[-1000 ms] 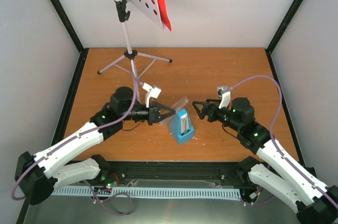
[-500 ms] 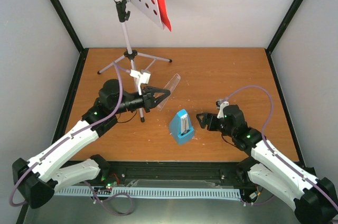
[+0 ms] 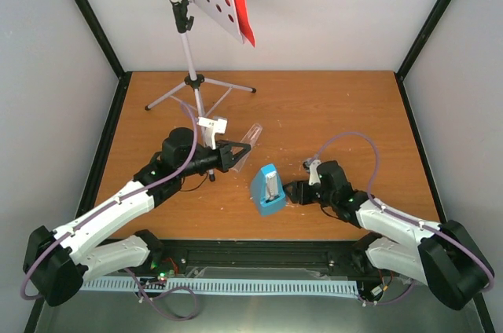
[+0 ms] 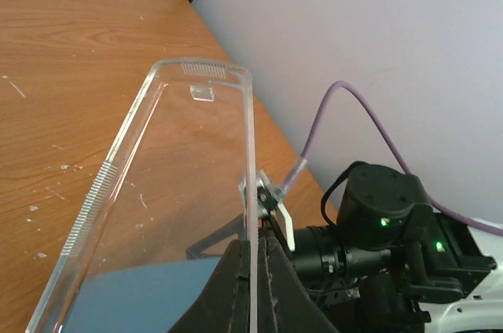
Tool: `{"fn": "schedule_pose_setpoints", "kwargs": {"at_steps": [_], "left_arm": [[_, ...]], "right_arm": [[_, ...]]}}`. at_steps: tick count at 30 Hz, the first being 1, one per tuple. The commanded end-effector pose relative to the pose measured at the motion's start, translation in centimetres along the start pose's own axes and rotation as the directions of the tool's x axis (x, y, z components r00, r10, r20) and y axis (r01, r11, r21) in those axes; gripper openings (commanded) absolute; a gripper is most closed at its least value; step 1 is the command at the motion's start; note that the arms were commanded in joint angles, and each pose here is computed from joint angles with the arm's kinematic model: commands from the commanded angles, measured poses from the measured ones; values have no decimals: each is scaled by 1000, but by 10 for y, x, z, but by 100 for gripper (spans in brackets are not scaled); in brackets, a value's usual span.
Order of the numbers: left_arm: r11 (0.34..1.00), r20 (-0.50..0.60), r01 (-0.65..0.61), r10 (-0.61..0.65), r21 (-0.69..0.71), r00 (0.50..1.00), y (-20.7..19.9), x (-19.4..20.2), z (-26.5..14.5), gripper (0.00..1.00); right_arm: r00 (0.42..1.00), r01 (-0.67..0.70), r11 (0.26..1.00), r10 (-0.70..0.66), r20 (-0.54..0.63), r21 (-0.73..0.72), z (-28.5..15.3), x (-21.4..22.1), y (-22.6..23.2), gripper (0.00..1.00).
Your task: Pack up the instrument practice props
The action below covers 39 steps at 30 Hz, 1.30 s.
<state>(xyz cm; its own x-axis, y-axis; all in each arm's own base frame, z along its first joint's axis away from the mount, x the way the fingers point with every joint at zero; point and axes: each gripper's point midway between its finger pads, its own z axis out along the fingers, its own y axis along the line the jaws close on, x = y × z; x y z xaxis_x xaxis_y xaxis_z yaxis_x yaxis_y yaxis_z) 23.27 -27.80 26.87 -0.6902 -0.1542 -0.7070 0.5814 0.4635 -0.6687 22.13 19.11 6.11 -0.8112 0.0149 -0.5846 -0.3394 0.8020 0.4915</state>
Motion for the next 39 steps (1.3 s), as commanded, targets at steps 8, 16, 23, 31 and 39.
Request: {"fn": "schedule_pose_setpoints", "kwargs": {"at_steps": [8,16,23,31,39], "left_arm": [[982,103,27,-7,-189,995,30,-19,-10,0],[968,128,37,-6,-247,992,41,-26,-19,0],[969,138,38,-4,-246,990,38,-31,-23,0],[967,133,58,-26,-249,991,42,-27,-23,0],[966,122,87,-59,-242,991,45,-19,-22,0]], "right_arm": [[985,158,954,-172,-33,-255,6,36,69,64],[963,264,935,-240,126,-236,-27,13,81,83],[881,451,847,-372,292,-280,-73,-16,115,100],[731,662,674,-486,479,-326,-83,-56,172,100],[663,748,516,-541,517,-418,-53,-52,202,100]]}}
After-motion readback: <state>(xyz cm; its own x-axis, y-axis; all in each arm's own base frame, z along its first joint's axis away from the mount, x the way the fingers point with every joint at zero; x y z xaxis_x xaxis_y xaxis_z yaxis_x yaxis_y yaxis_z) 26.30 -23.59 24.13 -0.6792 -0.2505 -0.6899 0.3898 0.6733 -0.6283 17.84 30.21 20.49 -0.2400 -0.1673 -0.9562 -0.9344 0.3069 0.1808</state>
